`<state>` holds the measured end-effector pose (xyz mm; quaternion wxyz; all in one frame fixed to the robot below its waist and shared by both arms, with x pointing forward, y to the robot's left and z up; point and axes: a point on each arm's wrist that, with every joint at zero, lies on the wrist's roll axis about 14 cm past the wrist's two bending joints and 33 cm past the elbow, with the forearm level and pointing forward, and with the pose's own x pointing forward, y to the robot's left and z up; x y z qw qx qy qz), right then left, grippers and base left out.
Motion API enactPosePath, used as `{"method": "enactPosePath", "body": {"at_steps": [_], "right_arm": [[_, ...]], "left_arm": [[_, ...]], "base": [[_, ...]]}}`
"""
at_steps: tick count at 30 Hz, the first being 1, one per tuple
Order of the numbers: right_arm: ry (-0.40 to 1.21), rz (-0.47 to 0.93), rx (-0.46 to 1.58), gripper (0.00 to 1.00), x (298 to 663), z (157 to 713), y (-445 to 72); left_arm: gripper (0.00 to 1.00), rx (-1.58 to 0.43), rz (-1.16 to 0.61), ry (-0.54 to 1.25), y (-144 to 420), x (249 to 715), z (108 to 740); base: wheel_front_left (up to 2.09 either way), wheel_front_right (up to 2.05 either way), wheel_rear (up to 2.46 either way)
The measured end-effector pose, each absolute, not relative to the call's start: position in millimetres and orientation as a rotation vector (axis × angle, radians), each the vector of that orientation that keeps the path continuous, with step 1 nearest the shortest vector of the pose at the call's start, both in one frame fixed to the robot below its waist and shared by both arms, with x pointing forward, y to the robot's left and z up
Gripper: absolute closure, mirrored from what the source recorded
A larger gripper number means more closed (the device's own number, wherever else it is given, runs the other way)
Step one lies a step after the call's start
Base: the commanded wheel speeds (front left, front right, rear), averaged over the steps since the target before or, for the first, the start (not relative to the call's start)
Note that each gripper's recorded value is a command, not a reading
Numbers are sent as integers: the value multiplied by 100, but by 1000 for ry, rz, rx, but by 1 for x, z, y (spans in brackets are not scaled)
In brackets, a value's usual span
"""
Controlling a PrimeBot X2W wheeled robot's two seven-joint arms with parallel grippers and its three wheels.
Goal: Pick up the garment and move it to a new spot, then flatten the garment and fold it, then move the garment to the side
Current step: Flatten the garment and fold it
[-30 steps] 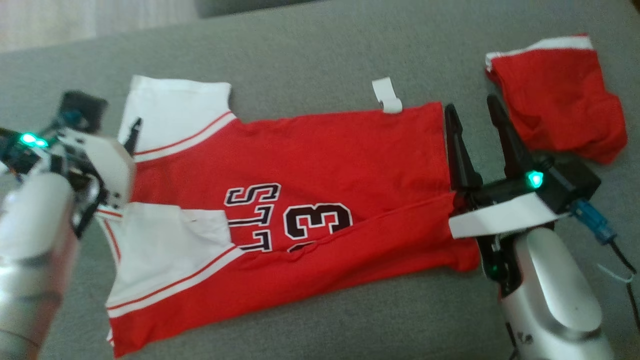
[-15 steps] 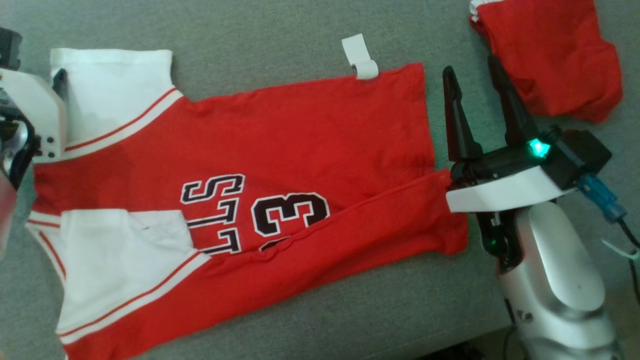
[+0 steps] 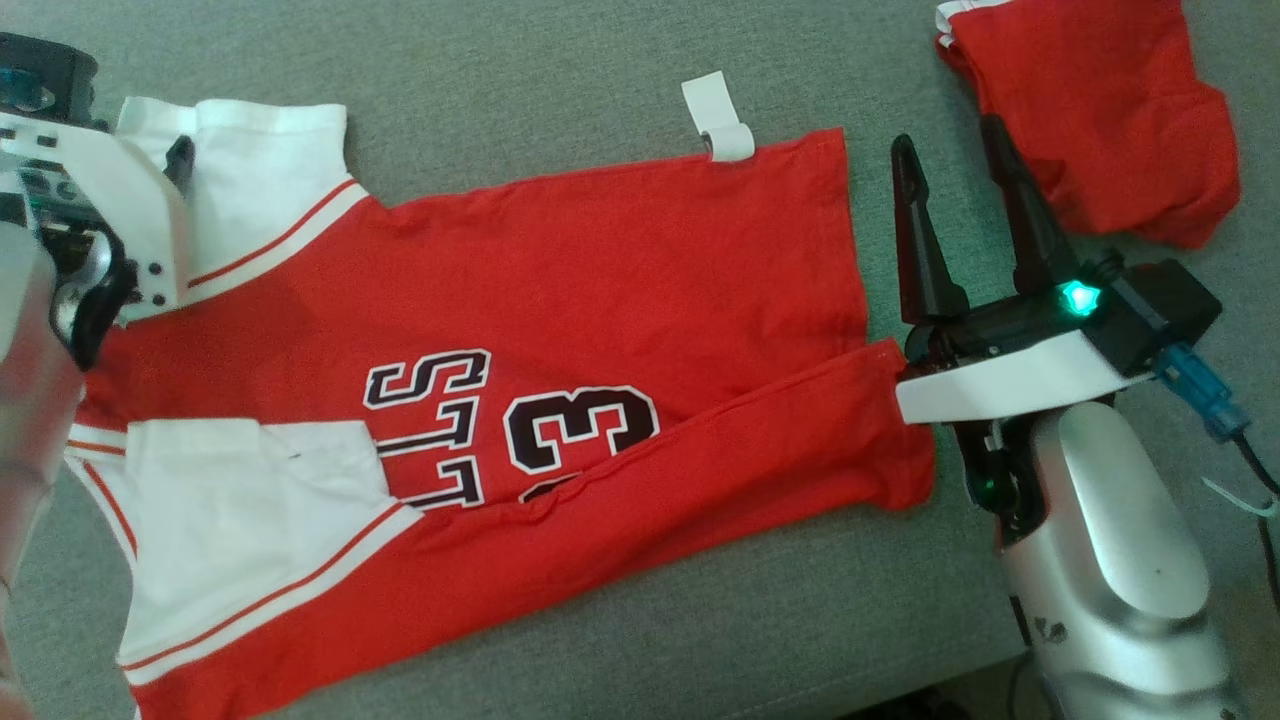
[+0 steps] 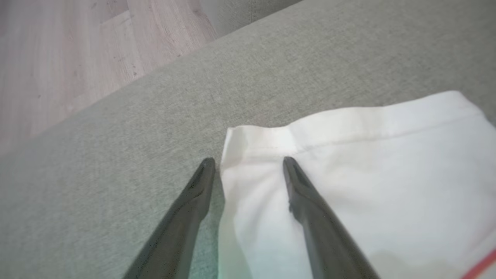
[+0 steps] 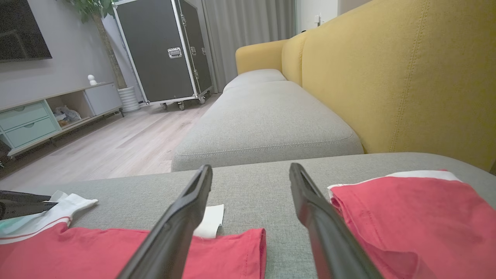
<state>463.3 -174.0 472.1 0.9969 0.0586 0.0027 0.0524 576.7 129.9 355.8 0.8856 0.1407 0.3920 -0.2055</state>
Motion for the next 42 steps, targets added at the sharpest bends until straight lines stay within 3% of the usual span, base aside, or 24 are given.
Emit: {"method": "enactPosePath", "body": {"at_steps": [1,2,7,12,22,28,42], "right_arm": [[6,105,117,0,463,472,-174],[5,106,118,0,463,472,-173],[19,127,102,0,463,473,-167],[90,174,44,0,473,473,-154],[447,238,-71,0,499,435,-165],[688,285,-176,0,496,394,-167],[830,309,-270,0,510,366,-169]], "left_arm": [[85,291,-431,826,129,575,356],[100,282,-433,840,128,573,355],[100,266,-454,822,125,565,364],[100,227,-447,653,126,567,394],[100,168,-482,372,120,539,465],[100,162,-483,346,131,506,468],[100,153,-487,345,131,496,465]], "base": [[0,0,0],[0,0,0],[0,0,0],[0,0,0],[0,0,0],[0,0,0],[0,0,0]]}}
